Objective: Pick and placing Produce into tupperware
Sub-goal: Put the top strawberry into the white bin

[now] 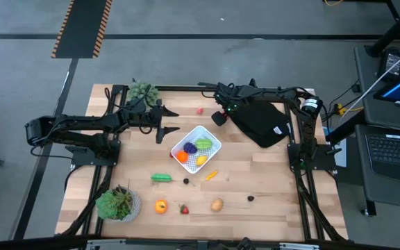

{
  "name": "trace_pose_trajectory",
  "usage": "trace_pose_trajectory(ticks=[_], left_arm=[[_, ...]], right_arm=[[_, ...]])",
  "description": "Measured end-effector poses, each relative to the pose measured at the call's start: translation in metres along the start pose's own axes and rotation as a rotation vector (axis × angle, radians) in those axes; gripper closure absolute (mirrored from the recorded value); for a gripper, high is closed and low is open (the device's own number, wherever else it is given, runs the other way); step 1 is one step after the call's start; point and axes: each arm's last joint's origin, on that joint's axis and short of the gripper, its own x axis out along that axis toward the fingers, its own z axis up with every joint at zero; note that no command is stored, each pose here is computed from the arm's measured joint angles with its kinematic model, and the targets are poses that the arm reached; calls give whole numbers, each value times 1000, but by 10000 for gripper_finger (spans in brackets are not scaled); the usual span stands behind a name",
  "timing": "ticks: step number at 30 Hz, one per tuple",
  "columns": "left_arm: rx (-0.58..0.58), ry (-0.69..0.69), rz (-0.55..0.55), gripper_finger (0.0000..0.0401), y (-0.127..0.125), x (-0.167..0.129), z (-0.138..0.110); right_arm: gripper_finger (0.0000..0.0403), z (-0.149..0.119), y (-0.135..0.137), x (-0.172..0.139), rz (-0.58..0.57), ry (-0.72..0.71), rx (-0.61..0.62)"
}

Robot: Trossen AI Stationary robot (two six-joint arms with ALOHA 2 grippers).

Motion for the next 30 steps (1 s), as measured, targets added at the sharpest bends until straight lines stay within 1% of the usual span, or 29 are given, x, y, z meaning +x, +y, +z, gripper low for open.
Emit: trace_pose_trajectory(ticks=[12,26,30], left_arm=[[0,0,0,126,0,0,0],[0,0,0,126,0,0,0],[0,0,0,126,0,0,0]], right_arm=[[104,0,0,0,-1,0,3],[196,0,0,0,-1,1,3],[208,0,0,0,-1,1,2]])
